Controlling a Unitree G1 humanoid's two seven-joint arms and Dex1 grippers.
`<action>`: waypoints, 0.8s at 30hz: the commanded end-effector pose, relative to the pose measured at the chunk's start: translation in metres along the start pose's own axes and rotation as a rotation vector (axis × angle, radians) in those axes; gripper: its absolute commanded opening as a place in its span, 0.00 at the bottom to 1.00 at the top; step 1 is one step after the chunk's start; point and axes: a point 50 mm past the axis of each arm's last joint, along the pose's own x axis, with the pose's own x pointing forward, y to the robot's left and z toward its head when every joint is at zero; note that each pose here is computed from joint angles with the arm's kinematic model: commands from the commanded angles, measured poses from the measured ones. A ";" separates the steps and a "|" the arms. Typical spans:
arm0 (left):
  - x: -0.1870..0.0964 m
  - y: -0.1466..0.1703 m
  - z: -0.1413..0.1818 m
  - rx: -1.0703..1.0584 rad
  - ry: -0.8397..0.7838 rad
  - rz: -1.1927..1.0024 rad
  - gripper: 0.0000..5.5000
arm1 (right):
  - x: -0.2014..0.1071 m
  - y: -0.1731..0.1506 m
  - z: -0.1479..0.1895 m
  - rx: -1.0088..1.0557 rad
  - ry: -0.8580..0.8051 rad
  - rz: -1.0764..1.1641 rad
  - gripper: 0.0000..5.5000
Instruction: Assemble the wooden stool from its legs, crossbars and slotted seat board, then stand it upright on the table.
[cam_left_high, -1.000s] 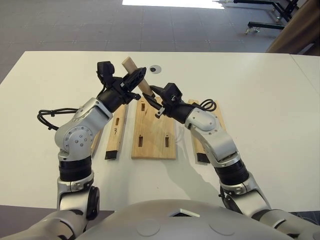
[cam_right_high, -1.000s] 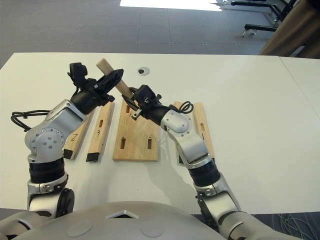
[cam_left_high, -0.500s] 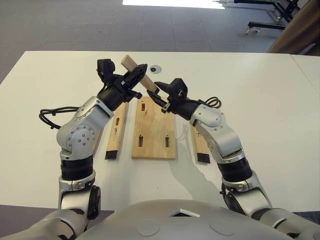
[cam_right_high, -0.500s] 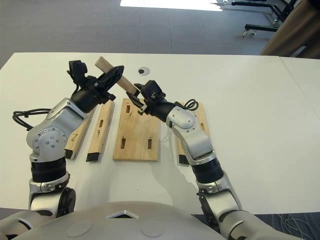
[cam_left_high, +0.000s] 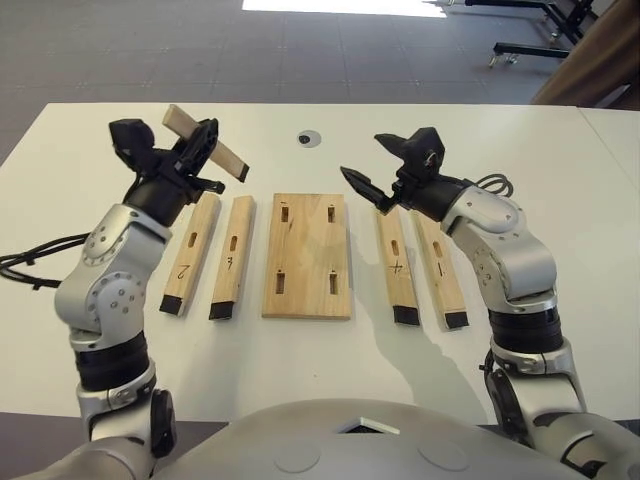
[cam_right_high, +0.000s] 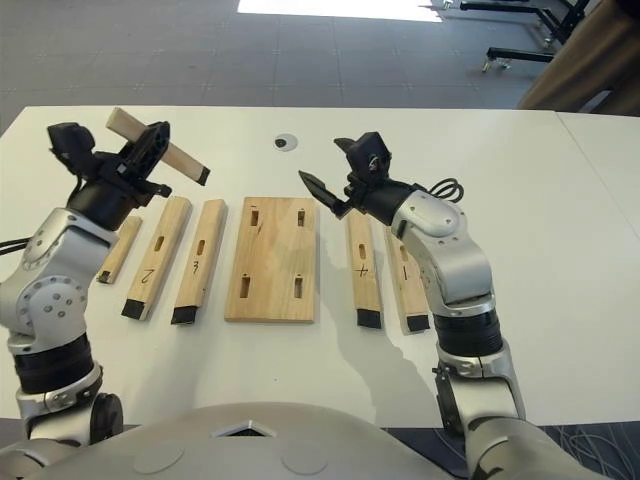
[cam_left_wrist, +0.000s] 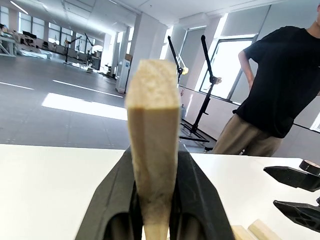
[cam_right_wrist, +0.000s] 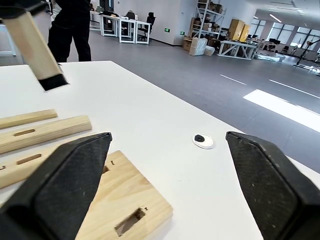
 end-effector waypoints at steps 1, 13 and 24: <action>-0.030 -0.001 -0.003 0.087 0.042 0.063 0.07 | -0.004 0.000 -0.008 -0.009 0.018 -0.076 0.77; -0.060 0.036 -0.041 0.223 0.275 0.237 0.07 | -0.005 0.016 -0.021 0.013 0.037 -0.134 0.77; -0.055 0.041 -0.046 0.237 0.257 0.282 0.07 | -0.001 0.019 -0.022 0.009 0.037 -0.108 0.77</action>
